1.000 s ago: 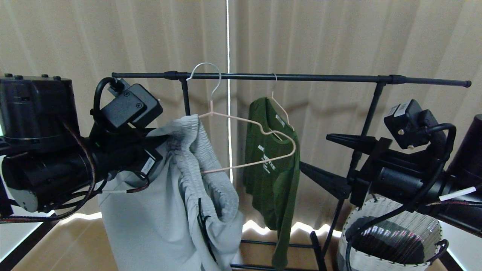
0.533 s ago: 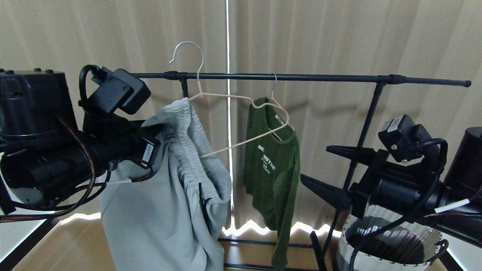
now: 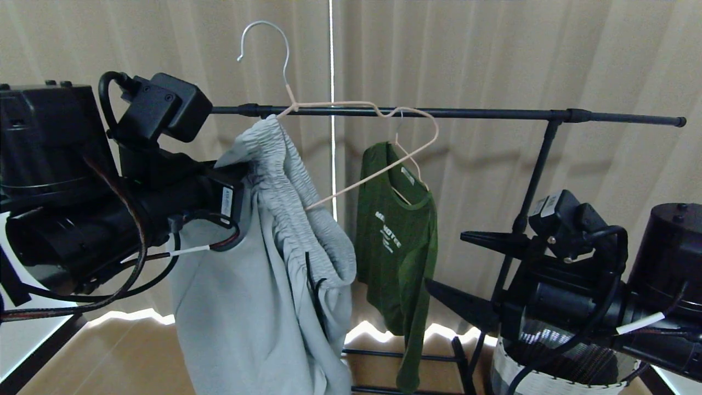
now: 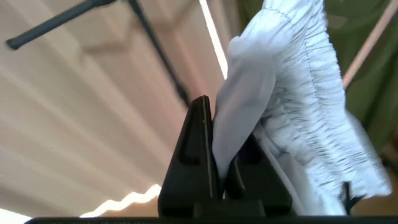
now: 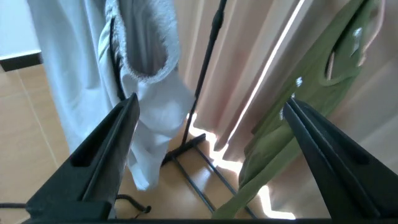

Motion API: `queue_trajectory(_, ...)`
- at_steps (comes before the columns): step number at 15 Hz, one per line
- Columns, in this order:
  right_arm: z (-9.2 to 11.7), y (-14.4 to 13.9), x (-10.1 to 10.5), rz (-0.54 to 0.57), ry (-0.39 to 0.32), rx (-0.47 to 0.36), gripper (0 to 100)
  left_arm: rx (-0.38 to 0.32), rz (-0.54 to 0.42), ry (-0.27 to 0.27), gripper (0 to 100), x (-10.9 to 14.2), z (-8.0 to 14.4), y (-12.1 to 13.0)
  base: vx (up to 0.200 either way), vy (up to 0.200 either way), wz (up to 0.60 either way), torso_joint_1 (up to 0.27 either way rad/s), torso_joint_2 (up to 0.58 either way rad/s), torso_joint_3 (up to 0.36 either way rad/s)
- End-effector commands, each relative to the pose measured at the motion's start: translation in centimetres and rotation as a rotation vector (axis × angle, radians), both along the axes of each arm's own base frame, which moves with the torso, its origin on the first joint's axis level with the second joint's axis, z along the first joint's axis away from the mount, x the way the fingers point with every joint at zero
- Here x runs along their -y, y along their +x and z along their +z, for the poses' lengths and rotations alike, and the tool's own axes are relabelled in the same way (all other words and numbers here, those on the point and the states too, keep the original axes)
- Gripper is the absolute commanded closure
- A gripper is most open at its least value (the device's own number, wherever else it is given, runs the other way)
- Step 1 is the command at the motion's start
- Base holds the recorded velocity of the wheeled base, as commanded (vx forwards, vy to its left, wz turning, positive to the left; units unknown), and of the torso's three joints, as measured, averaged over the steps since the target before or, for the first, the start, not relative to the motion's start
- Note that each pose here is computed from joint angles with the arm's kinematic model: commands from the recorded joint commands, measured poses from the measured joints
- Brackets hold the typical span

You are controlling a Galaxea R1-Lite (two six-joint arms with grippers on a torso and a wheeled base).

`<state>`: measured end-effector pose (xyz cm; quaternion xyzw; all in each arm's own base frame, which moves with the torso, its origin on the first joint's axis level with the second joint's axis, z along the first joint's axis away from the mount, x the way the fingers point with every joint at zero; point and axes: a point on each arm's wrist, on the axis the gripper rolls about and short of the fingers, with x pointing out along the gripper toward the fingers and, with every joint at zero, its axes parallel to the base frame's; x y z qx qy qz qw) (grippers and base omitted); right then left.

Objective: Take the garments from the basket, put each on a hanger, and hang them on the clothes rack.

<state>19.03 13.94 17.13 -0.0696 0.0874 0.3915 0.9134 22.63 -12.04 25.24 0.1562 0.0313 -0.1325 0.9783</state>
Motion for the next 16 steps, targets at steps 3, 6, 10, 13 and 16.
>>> queue_trajectory(3, -0.6, 0.6, -1.0, 0.016, -0.003, -0.003, 0, 0.055, -0.013, -0.038, 100, 0.7, 0.2, 0.6, 0.000, 0.000, 0.00, 0.000, 0.00, 0.000)
queue_trajectory(6, -1.2, 1.2, -2.2, 0.033, 0.022, 0.012, 0, 0.061, -0.036, -0.047, 100, 1.1, 0.1, 0.3, 0.000, 0.000, 0.00, 0.000, 0.00, 0.000)
queue_trajectory(10, -1.4, 1.7, -3.0, 0.028, 0.032, 0.020, 0, 0.083, -0.107, -0.060, 100, 1.8, 0.8, -1.0, 0.000, 0.000, 0.00, 0.000, 0.00, 0.000)
queue_trajectory(13, -1.6, 1.9, -3.2, 0.026, 0.030, 0.015, 0, 0.084, -0.151, -0.058, 100, 1.9, 0.9, -1.3, 0.000, 0.000, 0.00, 0.000, 0.00, 0.000)
queue_trajectory(16, -1.6, 1.9, -3.2, 0.027, 0.033, 0.019, 0, 0.085, -0.188, -0.059, 100, 1.8, 0.8, -1.5, 0.000, 0.000, 0.00, 0.000, 0.00, 0.000)
